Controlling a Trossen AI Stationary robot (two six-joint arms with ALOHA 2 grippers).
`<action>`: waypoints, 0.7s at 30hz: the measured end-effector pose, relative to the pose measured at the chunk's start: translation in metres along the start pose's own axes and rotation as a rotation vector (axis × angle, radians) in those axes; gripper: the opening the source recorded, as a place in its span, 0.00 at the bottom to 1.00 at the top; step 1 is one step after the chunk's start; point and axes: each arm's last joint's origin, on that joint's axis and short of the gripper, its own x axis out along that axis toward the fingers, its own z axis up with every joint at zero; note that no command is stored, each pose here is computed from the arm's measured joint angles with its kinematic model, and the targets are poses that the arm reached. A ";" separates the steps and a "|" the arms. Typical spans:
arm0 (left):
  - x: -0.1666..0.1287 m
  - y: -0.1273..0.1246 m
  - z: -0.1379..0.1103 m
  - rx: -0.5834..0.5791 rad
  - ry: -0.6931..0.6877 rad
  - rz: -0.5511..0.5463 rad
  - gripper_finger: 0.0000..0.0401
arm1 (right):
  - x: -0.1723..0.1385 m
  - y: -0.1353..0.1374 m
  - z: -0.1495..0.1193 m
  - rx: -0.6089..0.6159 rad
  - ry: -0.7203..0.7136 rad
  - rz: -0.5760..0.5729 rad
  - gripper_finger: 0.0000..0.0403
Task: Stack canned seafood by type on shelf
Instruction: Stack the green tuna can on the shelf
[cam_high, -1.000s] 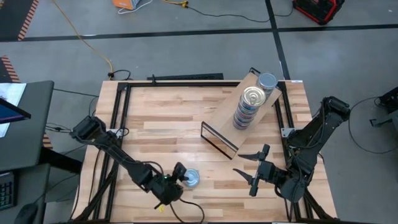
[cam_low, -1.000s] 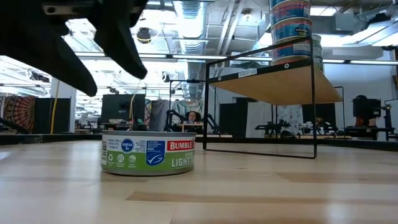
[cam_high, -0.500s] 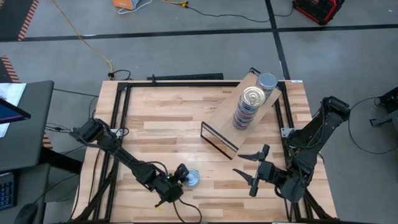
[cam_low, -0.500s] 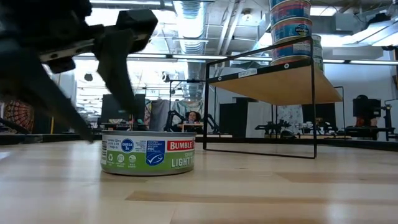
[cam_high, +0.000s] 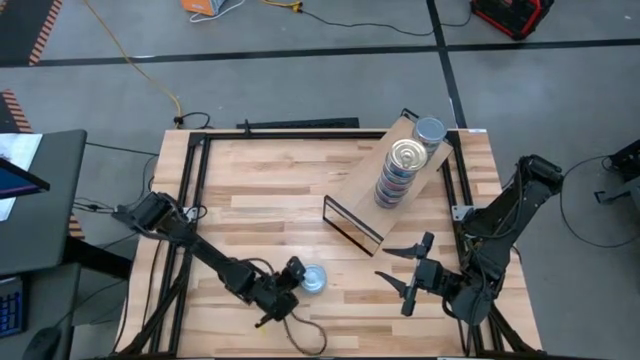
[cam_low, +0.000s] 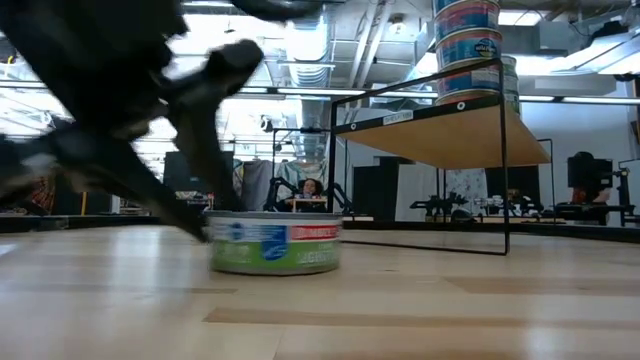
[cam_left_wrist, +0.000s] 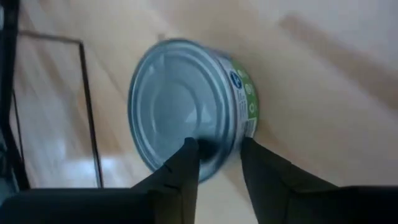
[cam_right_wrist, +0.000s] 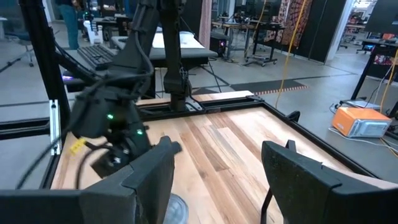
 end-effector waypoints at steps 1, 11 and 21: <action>0.004 0.003 -0.002 -0.018 0.007 0.005 0.26 | 0.000 0.000 0.000 0.001 0.000 0.000 0.67; 0.021 0.025 -0.009 0.011 -0.020 0.020 0.15 | 0.000 0.000 0.000 0.002 -0.001 0.000 0.67; 0.027 0.033 -0.016 -0.063 -0.014 -0.018 0.01 | 0.000 0.000 0.000 -0.005 0.001 0.000 0.67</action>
